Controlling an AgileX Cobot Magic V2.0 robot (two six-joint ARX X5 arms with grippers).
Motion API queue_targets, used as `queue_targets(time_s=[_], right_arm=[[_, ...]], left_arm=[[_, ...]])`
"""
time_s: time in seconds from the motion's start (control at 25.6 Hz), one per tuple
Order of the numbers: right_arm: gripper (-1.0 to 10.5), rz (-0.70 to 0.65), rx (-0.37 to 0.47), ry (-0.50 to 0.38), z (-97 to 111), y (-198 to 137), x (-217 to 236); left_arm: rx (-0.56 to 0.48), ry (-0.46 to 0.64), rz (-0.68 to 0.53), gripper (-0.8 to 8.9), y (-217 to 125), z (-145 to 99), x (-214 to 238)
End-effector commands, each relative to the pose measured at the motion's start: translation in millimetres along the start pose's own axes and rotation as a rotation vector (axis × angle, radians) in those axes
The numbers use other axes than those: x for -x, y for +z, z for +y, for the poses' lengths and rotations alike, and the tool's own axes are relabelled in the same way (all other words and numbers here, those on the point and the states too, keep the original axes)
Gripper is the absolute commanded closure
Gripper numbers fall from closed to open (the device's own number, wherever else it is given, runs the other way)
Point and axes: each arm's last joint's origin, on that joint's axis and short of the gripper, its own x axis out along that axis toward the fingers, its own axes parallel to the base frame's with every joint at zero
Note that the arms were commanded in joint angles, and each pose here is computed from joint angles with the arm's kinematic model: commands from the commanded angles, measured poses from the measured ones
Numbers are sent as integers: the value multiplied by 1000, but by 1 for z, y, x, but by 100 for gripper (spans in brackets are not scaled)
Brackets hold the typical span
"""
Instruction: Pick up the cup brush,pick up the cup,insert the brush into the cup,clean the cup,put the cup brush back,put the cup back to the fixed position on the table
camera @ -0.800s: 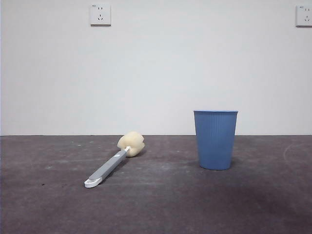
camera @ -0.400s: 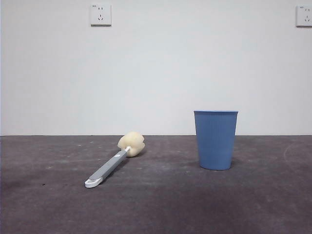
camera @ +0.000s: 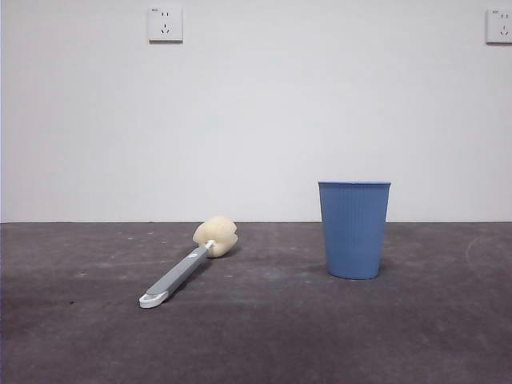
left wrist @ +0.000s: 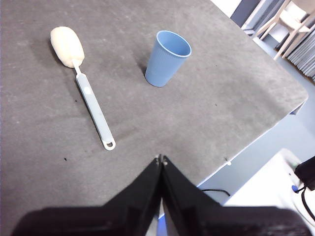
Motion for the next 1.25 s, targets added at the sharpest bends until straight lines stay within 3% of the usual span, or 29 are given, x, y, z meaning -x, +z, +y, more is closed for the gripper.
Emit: queue_targets(time_s=[0.04, 0.08, 0.2, 0.27, 0.9, 1.09, 1.25], right_arm=[[927, -1, 32, -2, 0, 1, -1], [865, -2, 32, -2, -1, 2, -1], [504, -1, 25, -2, -1, 2, -1], [342, -3, 14, -2, -1, 2, -1], [350, -3, -4, -1, -2, 4, -2], [350, -1, -13, -1, -3, 5, -4], [350, 5, -20, 0, -4, 6, -5]], left_arm=[[-30, -4, -2, 788, 3, 1, 0], [-16, 1, 2, 719, 3, 1, -1], [27, 62, 16, 394, 4, 5, -3], [43, 78, 22, 307, 4, 6, -3], [61, 124, 47, 310, 30, 33, -36], [80, 134, 100, 310, 40, 39, -69], [23, 166, 155, 310, 46, 32, -118]])
